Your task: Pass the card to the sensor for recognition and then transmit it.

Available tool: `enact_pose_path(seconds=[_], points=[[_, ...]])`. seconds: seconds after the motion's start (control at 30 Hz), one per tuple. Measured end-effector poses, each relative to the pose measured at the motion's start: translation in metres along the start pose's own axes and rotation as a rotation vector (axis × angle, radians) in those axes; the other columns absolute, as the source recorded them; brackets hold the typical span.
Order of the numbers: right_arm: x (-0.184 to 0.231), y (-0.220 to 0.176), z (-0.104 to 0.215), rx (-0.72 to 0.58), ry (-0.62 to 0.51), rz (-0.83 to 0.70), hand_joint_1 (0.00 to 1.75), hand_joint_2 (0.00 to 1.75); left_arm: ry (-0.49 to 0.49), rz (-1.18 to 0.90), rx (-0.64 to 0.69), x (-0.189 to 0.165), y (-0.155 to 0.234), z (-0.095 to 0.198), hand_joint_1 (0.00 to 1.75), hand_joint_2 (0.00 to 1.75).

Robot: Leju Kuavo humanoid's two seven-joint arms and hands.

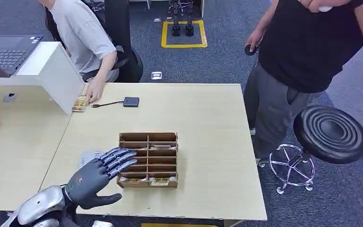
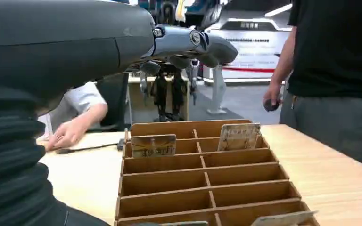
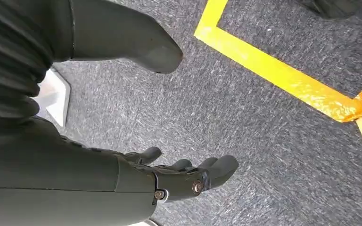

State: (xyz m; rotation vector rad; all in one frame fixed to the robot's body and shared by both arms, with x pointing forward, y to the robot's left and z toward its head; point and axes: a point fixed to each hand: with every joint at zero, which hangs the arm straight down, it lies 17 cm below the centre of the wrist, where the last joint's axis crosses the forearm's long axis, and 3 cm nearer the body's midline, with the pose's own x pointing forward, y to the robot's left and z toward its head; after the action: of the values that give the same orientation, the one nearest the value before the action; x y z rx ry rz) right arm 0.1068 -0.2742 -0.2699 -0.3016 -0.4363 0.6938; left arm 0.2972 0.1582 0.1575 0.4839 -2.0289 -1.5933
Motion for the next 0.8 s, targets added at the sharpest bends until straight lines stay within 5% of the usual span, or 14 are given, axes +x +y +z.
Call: enact_pose_path(seconds=[0.8], points=[[-0.002,0.000,0.000,-0.003,0.007,-0.002,0.00,1.75,0.154,-0.165,-0.058,-0.034,-0.050,0.004,0.00,1.75]])
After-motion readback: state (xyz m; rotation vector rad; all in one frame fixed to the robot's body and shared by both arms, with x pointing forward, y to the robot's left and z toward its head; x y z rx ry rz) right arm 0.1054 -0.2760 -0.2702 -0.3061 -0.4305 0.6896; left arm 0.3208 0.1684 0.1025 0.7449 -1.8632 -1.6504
